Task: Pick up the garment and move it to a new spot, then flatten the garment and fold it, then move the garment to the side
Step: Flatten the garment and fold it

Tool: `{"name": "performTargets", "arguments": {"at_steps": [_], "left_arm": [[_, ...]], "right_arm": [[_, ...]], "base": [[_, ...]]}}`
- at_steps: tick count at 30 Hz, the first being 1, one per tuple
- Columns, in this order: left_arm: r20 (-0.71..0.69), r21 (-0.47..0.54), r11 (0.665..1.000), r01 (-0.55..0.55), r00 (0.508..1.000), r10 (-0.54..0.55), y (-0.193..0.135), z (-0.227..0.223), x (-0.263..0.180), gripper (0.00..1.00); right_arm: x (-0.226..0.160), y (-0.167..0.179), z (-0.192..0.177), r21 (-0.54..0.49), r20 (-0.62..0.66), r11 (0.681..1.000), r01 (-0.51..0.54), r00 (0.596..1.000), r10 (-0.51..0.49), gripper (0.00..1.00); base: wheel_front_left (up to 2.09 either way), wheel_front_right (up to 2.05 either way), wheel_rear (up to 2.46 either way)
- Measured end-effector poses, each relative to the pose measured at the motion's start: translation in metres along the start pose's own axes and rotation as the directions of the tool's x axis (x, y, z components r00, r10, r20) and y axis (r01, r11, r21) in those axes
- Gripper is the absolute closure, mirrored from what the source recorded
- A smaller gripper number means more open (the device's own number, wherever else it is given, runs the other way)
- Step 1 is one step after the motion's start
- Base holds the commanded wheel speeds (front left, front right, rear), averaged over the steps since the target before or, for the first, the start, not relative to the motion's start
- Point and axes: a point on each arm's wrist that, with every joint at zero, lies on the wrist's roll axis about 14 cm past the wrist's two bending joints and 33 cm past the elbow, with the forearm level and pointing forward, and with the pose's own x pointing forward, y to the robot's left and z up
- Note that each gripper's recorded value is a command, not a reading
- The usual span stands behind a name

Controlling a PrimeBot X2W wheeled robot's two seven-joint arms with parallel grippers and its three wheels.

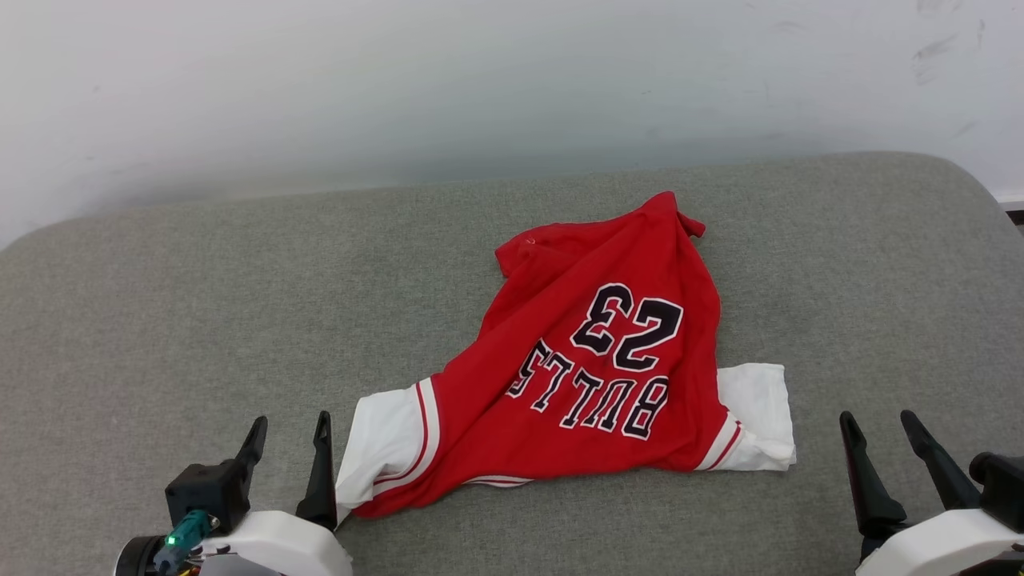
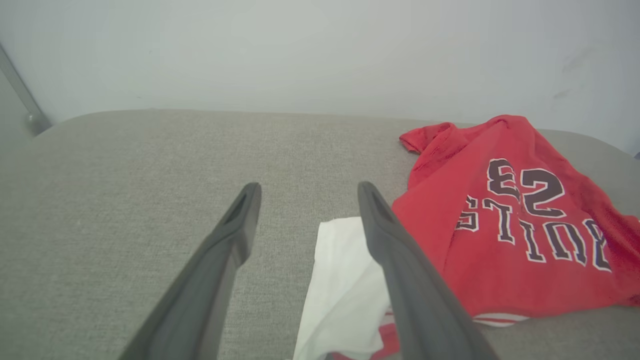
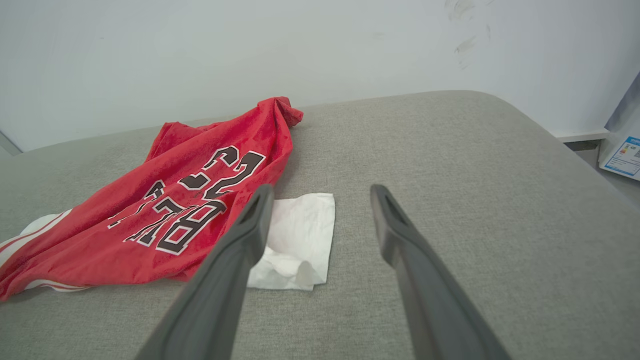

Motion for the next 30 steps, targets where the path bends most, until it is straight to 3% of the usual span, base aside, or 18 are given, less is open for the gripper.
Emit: {"name": "performTargets", "arguments": {"at_steps": [6, 13, 28, 29, 30], "left_arm": [[-0.268, -0.011, 0.999, 0.030, 0.963, -0.032, 0.014, -0.036, -0.003, 0.00], [-0.603, -0.001, 0.996, 0.090, 0.795, -0.073, 0.023, -0.082, -0.016, 0.00], [-0.841, -0.027, 0.962, 0.273, 0.514, -0.170, -0.002, -0.136, -0.034, 0.01], [-0.847, -0.033, 0.961, 0.275, 0.503, -0.173, -0.002, -0.137, -0.034, 0.49], [-0.852, -0.037, 0.959, 0.281, 0.492, -0.177, -0.003, -0.138, -0.034, 0.71]], "right_arm": [[-0.002, 0.006, 0.007, 0.004, 0.010, 1.000, -0.005, 1.000, 0.005, 0.00], [0.002, 0.013, 0.008, 0.008, 0.007, 1.000, -0.019, 1.000, 0.019, 0.00], [0.014, 0.005, -0.007, 0.039, -0.026, 0.999, 0.013, 1.000, -0.012, 0.00], [0.015, 0.005, -0.008, 0.040, -0.027, 0.999, 0.013, 1.000, -0.012, 0.00], [0.016, 0.006, -0.008, 0.041, -0.027, 0.999, 0.012, 1.000, -0.011, 0.00]], "base": [[0.00, 0.00, 0.00], [0.00, 0.00, 0.00], [0.00, 0.00, 0.00], [0.00, 0.00, 0.00], [0.00, 0.00, 0.00]]}}
